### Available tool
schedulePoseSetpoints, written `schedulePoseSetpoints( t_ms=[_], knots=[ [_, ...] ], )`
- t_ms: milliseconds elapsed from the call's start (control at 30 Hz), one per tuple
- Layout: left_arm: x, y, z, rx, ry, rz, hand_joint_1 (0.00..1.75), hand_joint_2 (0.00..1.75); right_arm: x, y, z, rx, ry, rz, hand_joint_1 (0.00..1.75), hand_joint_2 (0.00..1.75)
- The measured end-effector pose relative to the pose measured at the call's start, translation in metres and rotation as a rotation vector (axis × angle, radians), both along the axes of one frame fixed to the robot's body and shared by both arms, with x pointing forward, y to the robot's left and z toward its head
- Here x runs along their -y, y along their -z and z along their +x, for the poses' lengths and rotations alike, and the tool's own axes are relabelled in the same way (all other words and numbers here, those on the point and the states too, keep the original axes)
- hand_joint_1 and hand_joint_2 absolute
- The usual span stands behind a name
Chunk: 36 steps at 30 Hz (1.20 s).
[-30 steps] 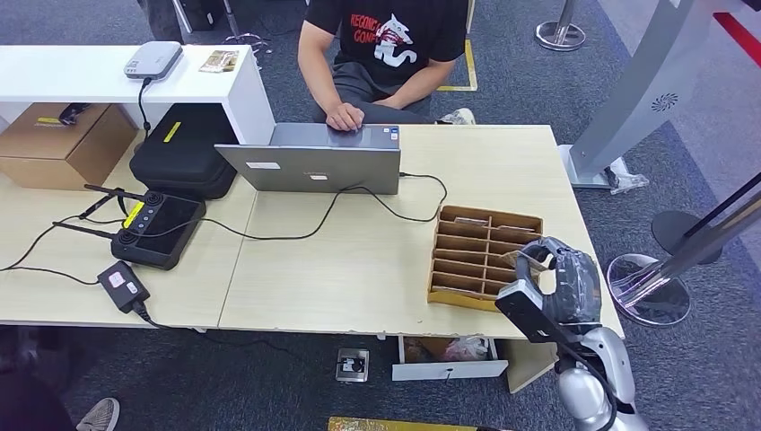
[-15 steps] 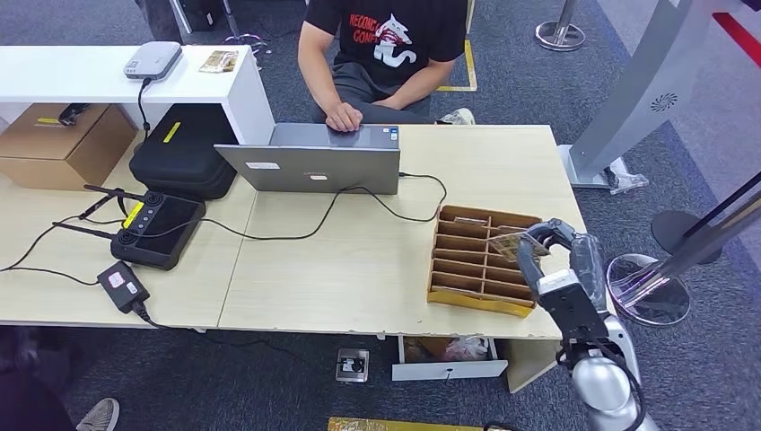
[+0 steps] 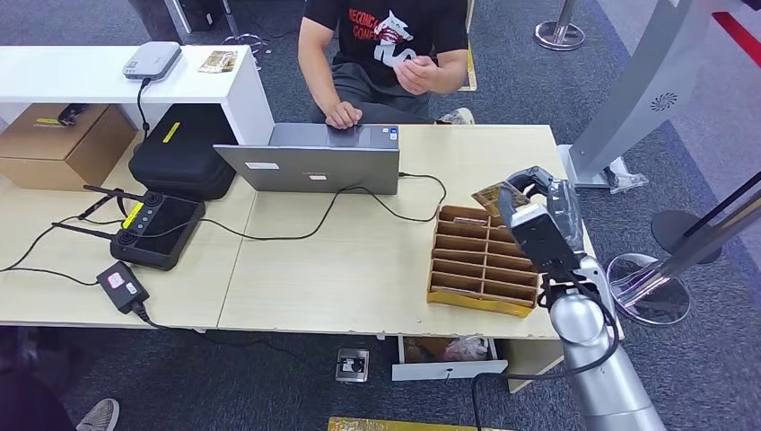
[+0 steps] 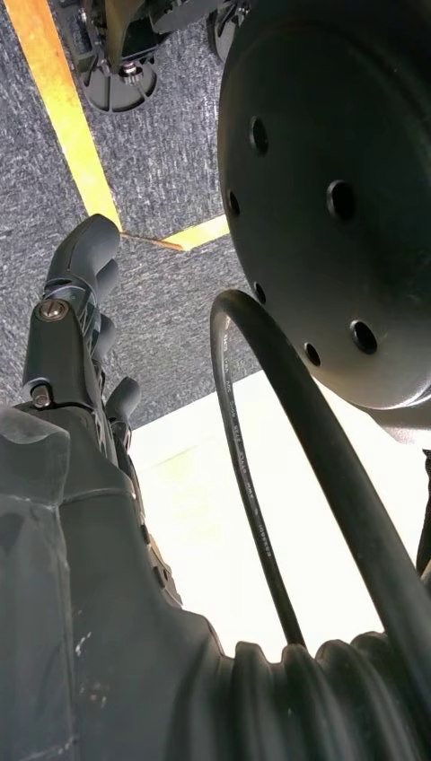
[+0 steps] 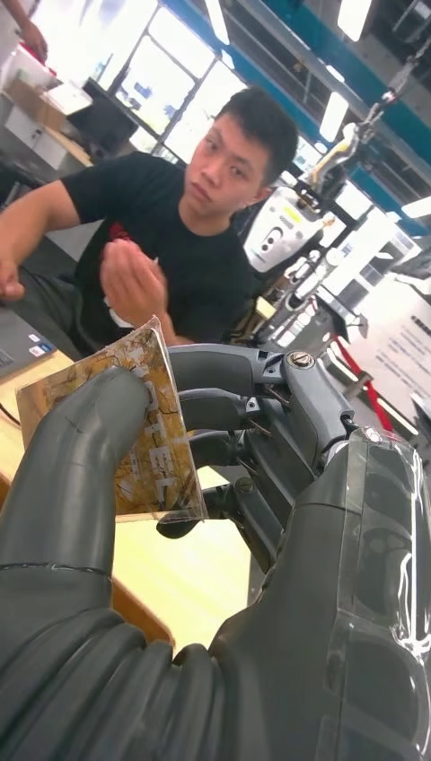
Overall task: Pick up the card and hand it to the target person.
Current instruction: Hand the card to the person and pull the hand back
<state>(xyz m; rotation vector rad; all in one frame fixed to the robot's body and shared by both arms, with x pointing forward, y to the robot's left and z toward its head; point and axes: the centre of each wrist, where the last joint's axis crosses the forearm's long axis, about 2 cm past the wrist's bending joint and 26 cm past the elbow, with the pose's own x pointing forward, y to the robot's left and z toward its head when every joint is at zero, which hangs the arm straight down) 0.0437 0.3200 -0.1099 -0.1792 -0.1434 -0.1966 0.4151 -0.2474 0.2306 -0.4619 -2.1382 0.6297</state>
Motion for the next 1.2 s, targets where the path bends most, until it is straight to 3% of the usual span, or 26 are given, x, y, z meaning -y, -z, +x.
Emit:
schedulePoseSetpoints(
  t_ms=[400, 500, 633, 1200],
  knots=[
    [-0.001, 0.0, 0.001, 0.004, 0.003, 0.004, 0.0, 1.75, -0.019, -0.015, 0.031, -0.044, -0.016, -0.016, 1.45, 1.75],
    [0.0, 0.0, 0.001, 0.005, 0.003, 0.005, 0.0, 1.75, -0.024, -0.018, 0.036, -0.04, -0.016, -0.025, 1.37, 1.75],
    [-0.001, 0.0, 0.002, 0.008, 0.016, 0.009, 0.0, 1.75, -0.027, -0.017, 0.039, -0.05, -0.011, -0.036, 0.02, 1.75],
    [-0.005, 0.0, 0.002, 0.015, 0.027, 0.017, 0.0, 1.75, -0.015, -0.004, 0.037, -0.066, 0.001, -0.059, 0.0, 1.75]
  ],
)
